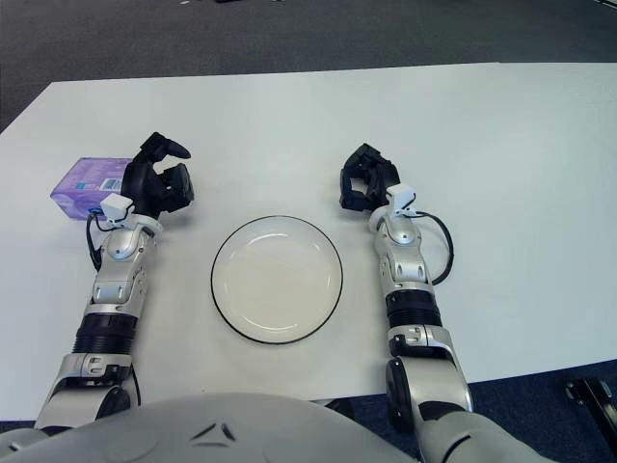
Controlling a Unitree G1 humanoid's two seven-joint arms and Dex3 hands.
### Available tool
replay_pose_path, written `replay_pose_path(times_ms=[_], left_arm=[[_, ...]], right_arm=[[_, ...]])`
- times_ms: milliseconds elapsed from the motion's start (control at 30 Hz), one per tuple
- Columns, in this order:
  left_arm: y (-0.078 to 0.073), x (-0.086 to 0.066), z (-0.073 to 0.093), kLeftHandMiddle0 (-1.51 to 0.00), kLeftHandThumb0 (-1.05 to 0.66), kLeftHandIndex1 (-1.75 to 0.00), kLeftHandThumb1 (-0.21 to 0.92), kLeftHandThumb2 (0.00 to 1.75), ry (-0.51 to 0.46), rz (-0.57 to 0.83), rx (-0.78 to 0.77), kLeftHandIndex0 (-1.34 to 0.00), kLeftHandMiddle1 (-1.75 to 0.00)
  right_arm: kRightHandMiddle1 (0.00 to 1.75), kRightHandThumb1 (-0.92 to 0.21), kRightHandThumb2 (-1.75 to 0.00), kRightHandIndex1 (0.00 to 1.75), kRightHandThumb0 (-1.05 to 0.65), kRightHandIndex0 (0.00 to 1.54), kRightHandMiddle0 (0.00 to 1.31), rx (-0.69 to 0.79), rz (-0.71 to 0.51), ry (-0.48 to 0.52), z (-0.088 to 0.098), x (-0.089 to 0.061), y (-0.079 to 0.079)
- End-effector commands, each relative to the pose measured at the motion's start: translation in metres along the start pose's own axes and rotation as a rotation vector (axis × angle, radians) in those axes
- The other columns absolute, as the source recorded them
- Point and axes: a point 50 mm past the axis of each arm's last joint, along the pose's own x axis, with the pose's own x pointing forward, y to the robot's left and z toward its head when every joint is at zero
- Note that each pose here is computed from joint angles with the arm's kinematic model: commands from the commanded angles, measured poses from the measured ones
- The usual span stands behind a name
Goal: Put the tissue paper into the plate.
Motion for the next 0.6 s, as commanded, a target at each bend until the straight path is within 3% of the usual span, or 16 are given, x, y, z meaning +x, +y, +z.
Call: replay_pose_path(times_ms=[0, 567], left_arm=[[0.008, -0.061, -0.068, -1.19, -0.43, -1.75, 0.49, 1.1, 0.318, 0.088, -0.033, -0.48, -1.75], [0.014, -0.058, -0.057, -1.23, -0.44, -1.75, 0.44, 1.17, 0.267, 0.125, -0.008, -0.52, -1.75]], right_arm=[[1.75, -0.3, -1.34, 1.75, -0.49, 1.3, 0.63, 0.044, -0.028, 0.26, -0.066, -0.044, 0.0], [1.75, -0.29, -1.35, 1.75, -0.49, 1.3, 0.64, 0.044, -0.032, 0.266, -0.066, -0.043, 0.001]])
